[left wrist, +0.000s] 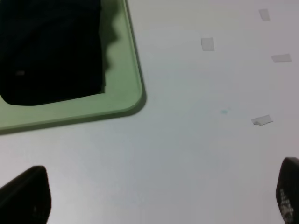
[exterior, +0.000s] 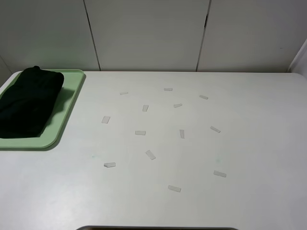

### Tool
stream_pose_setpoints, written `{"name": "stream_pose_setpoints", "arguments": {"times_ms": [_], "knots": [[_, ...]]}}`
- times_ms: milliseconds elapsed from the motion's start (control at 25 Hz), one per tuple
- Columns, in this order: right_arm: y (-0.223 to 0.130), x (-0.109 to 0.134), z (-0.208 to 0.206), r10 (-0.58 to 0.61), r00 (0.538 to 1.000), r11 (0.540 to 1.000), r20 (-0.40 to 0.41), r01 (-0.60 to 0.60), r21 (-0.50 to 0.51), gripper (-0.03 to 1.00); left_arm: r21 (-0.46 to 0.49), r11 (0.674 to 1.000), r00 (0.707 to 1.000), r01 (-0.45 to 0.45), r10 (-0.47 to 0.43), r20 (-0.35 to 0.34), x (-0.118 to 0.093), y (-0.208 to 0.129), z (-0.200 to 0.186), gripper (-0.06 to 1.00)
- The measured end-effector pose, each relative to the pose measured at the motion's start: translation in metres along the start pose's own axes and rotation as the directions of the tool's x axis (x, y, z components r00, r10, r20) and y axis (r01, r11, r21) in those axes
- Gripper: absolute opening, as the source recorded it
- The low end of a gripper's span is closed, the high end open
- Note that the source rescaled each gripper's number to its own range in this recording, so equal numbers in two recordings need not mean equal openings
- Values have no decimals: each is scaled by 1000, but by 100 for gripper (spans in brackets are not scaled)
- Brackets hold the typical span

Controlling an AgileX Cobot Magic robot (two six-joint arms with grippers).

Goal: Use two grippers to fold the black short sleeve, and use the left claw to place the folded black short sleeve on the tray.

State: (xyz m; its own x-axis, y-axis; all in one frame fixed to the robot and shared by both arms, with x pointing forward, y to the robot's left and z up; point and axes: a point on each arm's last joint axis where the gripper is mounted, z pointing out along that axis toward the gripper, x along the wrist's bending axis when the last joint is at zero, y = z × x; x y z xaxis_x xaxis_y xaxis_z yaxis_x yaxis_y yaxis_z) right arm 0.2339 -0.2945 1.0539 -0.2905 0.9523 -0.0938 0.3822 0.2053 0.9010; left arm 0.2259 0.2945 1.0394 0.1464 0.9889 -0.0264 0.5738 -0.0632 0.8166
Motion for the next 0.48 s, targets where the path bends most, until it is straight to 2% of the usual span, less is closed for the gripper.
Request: {"name": "stream_pose_setpoints", "arguments": {"times_ms": [480], "knots": [[0, 0, 0, 0, 1000, 1000, 0, 0, 0, 100, 0, 1000, 1000, -10, 10, 17, 0, 0, 0, 96]]}}
